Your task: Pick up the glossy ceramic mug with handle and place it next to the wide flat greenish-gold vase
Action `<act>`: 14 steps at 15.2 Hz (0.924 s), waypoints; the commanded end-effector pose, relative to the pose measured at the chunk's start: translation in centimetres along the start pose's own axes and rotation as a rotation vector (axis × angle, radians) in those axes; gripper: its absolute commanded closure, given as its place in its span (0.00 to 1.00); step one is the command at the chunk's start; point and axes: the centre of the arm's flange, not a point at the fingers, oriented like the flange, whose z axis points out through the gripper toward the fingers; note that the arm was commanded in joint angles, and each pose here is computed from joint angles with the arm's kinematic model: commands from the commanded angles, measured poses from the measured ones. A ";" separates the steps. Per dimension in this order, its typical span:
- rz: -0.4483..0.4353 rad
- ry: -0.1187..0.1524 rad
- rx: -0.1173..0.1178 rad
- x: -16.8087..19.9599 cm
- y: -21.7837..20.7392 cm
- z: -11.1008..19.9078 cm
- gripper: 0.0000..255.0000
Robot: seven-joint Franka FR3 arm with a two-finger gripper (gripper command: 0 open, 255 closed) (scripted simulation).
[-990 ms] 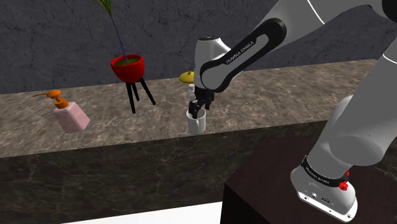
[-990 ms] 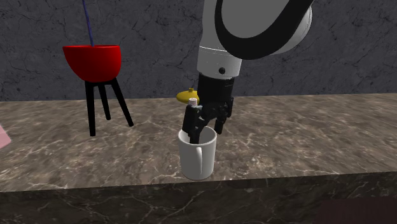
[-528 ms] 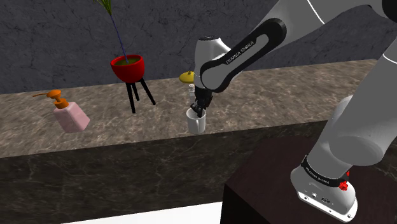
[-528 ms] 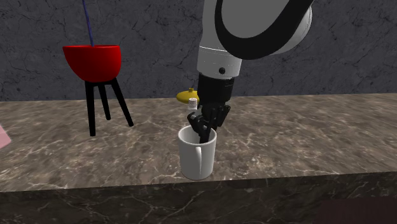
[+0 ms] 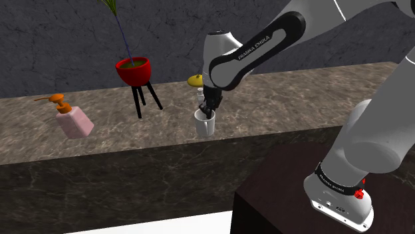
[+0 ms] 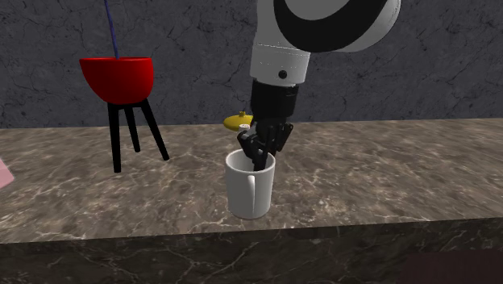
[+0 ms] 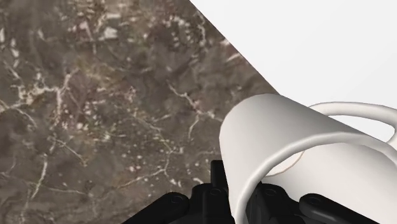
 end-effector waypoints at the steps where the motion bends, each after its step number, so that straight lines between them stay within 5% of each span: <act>1: 0.000 0.000 0.000 0.2 -0.1 -1.0 1.00; 14: 0.000 0.000 0.000 0.9 -0.5 -7.8 1.00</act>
